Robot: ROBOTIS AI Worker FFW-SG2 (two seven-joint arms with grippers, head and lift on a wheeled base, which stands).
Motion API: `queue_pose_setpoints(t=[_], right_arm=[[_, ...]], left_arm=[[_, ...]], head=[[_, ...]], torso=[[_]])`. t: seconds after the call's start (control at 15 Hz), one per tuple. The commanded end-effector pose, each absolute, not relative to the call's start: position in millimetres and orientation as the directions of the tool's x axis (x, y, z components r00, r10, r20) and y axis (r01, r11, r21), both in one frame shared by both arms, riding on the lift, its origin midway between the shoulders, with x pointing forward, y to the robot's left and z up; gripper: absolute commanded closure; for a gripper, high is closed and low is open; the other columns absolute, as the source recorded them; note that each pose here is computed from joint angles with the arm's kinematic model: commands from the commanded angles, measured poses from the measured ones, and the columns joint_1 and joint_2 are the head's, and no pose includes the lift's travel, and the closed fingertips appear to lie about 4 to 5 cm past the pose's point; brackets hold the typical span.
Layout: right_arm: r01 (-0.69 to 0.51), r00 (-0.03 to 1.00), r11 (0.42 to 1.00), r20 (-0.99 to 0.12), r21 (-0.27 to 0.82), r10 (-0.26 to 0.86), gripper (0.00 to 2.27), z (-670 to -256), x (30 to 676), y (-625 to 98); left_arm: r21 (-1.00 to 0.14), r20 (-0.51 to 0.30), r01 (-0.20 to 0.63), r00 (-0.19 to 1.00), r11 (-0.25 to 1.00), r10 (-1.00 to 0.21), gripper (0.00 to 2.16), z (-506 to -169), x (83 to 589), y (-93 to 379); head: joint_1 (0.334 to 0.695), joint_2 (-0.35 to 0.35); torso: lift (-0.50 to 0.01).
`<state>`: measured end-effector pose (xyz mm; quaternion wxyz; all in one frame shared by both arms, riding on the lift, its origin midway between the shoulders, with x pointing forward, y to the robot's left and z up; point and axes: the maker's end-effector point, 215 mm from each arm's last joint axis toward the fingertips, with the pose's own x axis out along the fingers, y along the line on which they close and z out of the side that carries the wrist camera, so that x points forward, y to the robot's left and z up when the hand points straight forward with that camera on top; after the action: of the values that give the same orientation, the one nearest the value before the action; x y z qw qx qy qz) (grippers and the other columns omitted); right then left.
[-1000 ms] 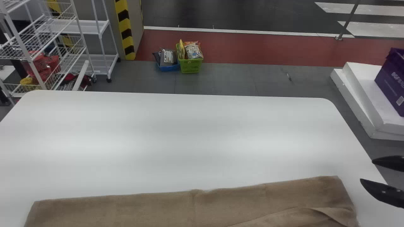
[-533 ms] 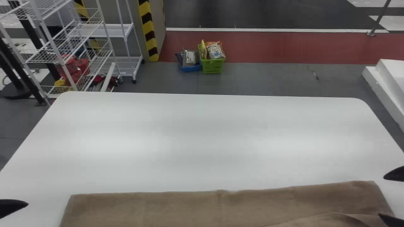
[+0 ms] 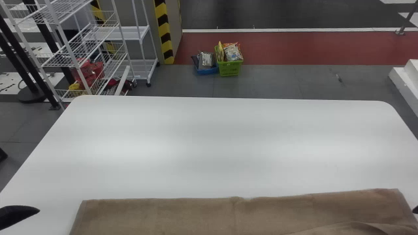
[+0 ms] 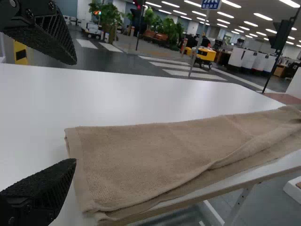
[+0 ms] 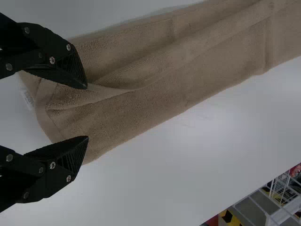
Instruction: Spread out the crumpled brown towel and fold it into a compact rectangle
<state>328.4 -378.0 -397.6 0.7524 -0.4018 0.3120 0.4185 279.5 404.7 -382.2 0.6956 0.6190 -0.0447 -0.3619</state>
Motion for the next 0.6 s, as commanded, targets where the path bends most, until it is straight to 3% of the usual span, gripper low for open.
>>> queue_pose_setpoints(t=[0.0,0.53], right_arm=[[-0.891,0.429,0.325,-0.822,-0.317,0.375,0.57,-409,319,-380],[-0.894,0.405,0.349,-0.84,-0.281,0.361,0.6,-434,327,-386]], left_arm=[[0.892,-0.385,0.451,0.733,-0.023,-0.561,0.08,-384,279,404],[0.891,-0.383,0.453,0.729,-0.02,-0.567,0.08,-385,279,403]], head=[[0.695,0.053],[0.695,0.027]], torso=[[-0.127],[-0.127]])
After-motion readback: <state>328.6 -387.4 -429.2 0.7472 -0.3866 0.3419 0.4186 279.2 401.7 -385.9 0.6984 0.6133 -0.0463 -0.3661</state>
